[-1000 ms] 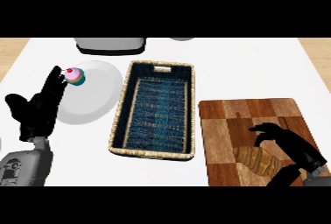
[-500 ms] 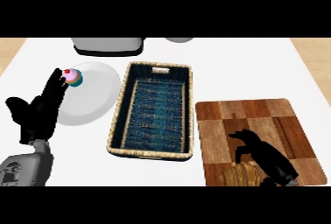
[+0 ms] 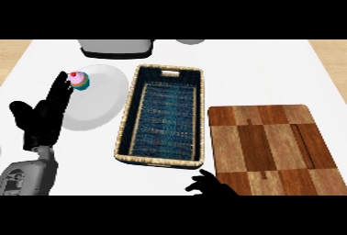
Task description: Pick the croissant from the cutting board and place it in the basket
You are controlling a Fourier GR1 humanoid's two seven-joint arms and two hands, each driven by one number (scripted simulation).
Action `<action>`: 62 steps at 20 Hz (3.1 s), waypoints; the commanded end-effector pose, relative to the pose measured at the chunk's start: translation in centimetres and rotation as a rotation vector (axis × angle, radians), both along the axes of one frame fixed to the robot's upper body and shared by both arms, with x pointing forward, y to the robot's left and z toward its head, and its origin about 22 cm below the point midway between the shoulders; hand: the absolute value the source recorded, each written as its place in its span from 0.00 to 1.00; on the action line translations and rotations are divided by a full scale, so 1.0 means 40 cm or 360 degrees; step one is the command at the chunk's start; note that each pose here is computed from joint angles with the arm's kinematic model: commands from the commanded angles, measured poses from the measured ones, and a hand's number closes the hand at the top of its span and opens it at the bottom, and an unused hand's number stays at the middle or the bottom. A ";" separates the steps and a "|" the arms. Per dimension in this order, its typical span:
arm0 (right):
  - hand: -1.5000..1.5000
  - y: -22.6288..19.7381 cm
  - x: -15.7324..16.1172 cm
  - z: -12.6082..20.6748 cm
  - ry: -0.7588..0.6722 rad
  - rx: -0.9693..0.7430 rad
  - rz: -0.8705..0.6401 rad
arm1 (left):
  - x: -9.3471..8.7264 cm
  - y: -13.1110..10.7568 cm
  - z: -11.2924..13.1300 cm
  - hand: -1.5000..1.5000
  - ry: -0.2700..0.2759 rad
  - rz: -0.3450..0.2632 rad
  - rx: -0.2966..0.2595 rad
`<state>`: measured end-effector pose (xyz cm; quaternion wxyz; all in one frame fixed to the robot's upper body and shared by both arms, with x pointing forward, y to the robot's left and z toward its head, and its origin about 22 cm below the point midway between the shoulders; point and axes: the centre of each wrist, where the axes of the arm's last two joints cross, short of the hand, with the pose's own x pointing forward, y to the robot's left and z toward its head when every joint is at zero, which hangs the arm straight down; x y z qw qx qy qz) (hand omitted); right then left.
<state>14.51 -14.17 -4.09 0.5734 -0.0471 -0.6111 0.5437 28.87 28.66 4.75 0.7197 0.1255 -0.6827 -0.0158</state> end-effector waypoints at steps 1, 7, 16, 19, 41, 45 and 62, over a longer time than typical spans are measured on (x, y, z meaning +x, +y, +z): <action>1.00 0.169 -0.109 0.027 0.0067 0.0364 0.0051 | 0.002 0.002 -0.006 0.50 0.0026 0.0004 -0.0020; 1.00 0.301 -0.285 0.134 -0.0008 0.0866 -0.0080 | -0.002 0.014 -0.005 0.50 0.0007 0.0073 -0.0002; 1.00 0.331 -0.333 0.272 -0.0225 0.0939 -0.0313 | -0.008 0.010 -0.010 0.50 -0.0006 0.0073 -0.0011; 1.00 0.323 -0.309 0.280 -0.0249 0.0938 -0.0381 | -0.015 0.045 0.008 0.50 -0.0008 0.0043 0.0014; 1.00 0.302 -0.182 0.289 -0.0513 0.0768 -0.0678 | -0.022 0.040 -0.003 0.50 -0.0023 0.0070 0.0014; 1.00 0.303 -0.158 0.278 -0.0560 0.0641 -0.0734 | -0.015 0.038 0.006 0.50 -0.0031 0.0060 0.0004; 1.00 0.307 -0.072 0.320 -0.0490 0.0561 -0.0964 | 0.005 -0.001 0.015 0.50 -0.0049 -0.0061 -0.0008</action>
